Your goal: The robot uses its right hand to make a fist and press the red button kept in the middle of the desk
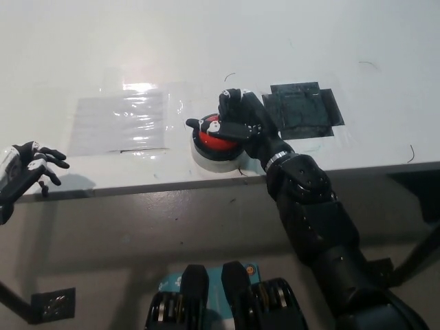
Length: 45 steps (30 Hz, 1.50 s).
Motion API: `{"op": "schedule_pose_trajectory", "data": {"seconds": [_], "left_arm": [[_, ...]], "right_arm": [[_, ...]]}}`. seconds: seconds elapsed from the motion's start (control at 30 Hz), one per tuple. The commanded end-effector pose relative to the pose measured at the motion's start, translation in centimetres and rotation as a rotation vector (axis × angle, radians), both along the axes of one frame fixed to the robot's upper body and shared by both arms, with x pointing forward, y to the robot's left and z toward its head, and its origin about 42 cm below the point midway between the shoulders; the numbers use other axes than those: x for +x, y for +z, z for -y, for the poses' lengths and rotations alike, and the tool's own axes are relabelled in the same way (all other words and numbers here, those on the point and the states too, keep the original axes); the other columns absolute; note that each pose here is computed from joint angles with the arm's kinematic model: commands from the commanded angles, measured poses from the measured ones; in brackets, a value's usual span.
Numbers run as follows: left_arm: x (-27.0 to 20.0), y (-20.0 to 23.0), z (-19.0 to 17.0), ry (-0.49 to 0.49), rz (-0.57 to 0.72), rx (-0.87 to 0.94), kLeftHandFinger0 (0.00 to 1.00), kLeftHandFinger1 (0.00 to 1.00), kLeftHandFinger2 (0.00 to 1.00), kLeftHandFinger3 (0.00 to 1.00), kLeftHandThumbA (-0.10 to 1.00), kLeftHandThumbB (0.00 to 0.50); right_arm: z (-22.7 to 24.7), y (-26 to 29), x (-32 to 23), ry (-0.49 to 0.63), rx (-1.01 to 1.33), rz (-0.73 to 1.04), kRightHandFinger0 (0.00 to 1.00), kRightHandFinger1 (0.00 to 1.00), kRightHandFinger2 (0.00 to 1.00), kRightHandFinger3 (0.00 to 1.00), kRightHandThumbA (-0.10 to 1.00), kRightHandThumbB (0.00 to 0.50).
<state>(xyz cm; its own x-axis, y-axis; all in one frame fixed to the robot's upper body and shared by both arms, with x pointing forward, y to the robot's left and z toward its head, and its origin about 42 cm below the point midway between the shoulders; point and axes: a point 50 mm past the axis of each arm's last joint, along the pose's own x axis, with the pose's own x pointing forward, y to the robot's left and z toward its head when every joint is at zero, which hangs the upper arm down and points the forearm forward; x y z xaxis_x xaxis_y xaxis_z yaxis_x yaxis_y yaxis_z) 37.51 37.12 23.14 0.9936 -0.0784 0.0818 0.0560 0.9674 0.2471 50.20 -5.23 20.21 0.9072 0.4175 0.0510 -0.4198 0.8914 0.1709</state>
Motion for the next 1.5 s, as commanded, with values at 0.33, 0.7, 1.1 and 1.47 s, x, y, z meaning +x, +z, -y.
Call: {"op": "schedule_pose_trajectory", "data": {"seconds": [0.33, 0.7, 1.1, 1.47], "left_arm": [[-0.5, 1.2, -0.3, -0.004, 0.043, 0.020, 0.23, 0.34, 0.46, 0.60, 0.52, 0.000], [-1.0, 0.4, -0.6, -0.002, 0.022, 0.017, 0.25, 0.35, 0.46, 0.60, 0.53, 0.000], [-1.4, 0.0, -0.8, 0.013, 0.013, -0.001, 0.23, 0.34, 0.45, 0.58, 0.53, 0.000], [-1.5, 0.1, -1.2, 0.015, 0.011, 0.001, 0.22, 0.33, 0.45, 0.57, 0.52, 0.000]], "right_arm": [[-0.9, 6.0, 1.5, 0.064, 0.045, 0.089, 0.00, 0.00, 0.13, 0.12, 1.00, 0.487], [3.1, 15.5, 1.3, 0.026, 0.098, 0.233, 0.00, 0.00, 0.18, 0.15, 1.00, 0.500], [10.8, 17.3, 1.0, -0.098, 0.064, 0.308, 0.00, 0.00, 0.04, 0.01, 1.00, 0.500], [20.8, 15.4, -2.4, -0.204, -0.053, 0.354, 0.33, 0.56, 0.68, 0.84, 1.00, 0.484]]}}
